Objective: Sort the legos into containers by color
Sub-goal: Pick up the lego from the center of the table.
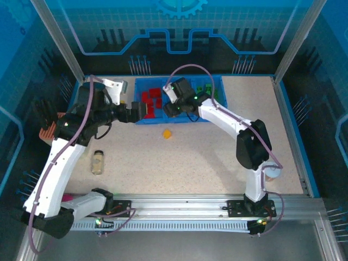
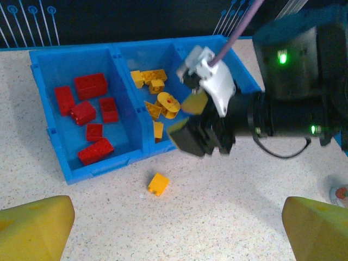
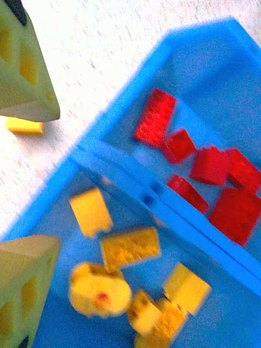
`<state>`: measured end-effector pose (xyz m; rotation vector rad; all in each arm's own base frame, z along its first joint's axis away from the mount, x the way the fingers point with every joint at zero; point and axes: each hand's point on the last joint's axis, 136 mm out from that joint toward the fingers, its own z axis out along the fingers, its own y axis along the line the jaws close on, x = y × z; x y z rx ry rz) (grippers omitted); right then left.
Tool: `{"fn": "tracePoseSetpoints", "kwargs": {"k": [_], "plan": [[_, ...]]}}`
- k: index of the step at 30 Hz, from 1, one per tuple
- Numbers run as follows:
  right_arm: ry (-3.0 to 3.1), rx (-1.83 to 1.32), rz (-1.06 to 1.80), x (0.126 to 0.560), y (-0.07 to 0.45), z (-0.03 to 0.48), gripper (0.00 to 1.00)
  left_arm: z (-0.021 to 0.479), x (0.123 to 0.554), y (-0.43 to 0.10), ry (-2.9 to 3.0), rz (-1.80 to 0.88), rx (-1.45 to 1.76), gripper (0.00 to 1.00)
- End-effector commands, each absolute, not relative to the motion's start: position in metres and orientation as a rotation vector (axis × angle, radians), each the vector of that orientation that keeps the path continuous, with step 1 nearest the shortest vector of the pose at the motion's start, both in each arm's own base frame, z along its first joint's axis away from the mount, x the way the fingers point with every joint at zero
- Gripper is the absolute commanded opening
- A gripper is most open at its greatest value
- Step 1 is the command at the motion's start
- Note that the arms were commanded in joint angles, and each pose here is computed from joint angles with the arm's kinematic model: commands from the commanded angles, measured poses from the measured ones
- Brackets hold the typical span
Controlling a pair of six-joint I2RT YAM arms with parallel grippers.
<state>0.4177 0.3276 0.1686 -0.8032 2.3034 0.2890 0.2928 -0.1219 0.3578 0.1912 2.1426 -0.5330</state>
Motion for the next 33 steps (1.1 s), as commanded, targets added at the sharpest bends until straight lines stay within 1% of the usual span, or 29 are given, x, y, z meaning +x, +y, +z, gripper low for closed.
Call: {"fn": "tracePoseSetpoints", "kwargs": {"k": [1, 5, 9, 15, 25, 33], "plan": [[2.381, -0.753, 0.351, 0.373, 0.336, 0.153, 0.61, 0.376, 0.286, -0.124, 2.049, -0.57, 0.221, 0.99], [2.385, -0.845, 0.386, 0.338, 0.354, 0.128, 0.66, 0.381, 0.282, -0.134, 1.971, -0.651, 0.251, 0.99], [2.415, -0.913, 0.293, 0.325, 0.36, 0.095, 0.72, 0.379, 0.284, -0.139, 1.96, -0.673, 0.267, 0.99], [2.444, -0.866, 0.208, 0.335, 0.357, 0.07, 0.75, 0.369, 0.289, -0.138, 2.001, -0.657, 0.261, 0.99], [2.453, -0.908, 0.083, 0.364, 0.355, 0.041, 0.75, 0.359, 0.294, -0.138, 2.027, -0.663, 0.238, 0.99], [2.481, -0.902, 0.114, 0.377, 0.353, 0.025, 0.72, 0.353, 0.302, -0.141, 2.051, -0.673, 0.224, 0.99]]}}
